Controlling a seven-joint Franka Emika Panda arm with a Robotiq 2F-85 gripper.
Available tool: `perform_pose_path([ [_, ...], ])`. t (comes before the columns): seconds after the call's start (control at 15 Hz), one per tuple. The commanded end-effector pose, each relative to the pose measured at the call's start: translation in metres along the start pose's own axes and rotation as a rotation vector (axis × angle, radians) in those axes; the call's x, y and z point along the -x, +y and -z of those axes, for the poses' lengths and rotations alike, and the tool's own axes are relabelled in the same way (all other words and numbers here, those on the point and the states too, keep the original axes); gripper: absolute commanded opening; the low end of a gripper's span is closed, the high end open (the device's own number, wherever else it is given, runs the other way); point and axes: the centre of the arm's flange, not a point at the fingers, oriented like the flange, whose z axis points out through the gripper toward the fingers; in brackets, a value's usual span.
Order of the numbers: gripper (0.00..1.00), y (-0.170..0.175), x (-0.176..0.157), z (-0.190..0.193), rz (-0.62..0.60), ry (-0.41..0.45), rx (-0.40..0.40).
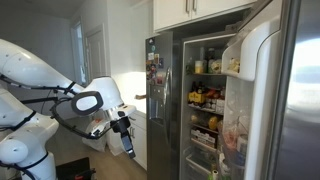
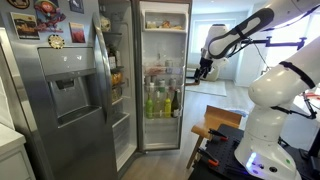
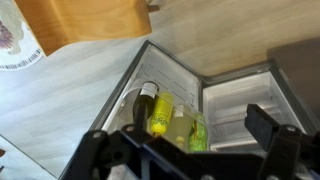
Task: Pick up a canned drink from the fridge and put it on the chair
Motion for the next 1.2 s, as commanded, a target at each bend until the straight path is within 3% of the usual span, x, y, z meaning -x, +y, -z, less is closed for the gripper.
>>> perform_pose_path([
  [0.0,1.0,-0.011,-0.031,-0.022,-0.139,0.104,-0.013],
  [0.47,1.0,-0.019,-0.074,-0.055,-0.313,0.248,-0.016],
  [1.13,1.0,0.003,-0.137,-0.096,-0.42,0.282,0.03],
])
